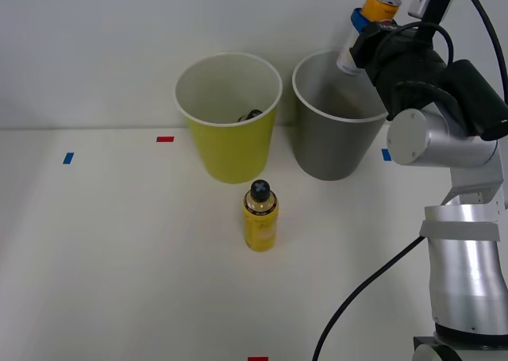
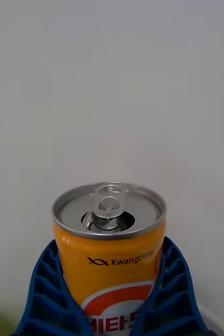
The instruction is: Put cans in the gray bin, plastic bottles in the light green bin
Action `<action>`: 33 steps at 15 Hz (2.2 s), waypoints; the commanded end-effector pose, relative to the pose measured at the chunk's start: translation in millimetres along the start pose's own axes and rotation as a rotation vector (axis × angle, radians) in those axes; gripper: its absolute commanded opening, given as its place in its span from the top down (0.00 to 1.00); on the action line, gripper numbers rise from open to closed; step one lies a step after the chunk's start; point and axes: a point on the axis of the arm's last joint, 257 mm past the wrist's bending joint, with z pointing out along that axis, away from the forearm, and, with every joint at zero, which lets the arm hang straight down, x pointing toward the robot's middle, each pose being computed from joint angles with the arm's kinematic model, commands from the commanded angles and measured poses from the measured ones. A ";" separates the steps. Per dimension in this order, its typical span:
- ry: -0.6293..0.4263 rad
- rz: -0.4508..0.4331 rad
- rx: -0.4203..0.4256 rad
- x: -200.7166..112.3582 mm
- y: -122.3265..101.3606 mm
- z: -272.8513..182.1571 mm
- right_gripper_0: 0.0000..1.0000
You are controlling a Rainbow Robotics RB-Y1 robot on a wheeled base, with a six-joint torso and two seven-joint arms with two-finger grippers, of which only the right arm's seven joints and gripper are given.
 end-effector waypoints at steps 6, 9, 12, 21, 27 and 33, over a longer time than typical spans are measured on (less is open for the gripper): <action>-0.001 -0.005 0.000 -0.5 -0.8 -0.1 0.97; -0.003 0.002 -0.001 -1.5 -0.7 -0.2 0.40; 0.007 0.014 -0.005 4.1 -1.2 -2.2 0.11; 0.015 0.022 -0.009 9.1 -1.2 -3.9 0.04; 0.015 0.019 -0.008 8.9 -1.7 -3.9 0.04; 0.012 0.025 -0.010 7.6 -2.7 -4.0 0.00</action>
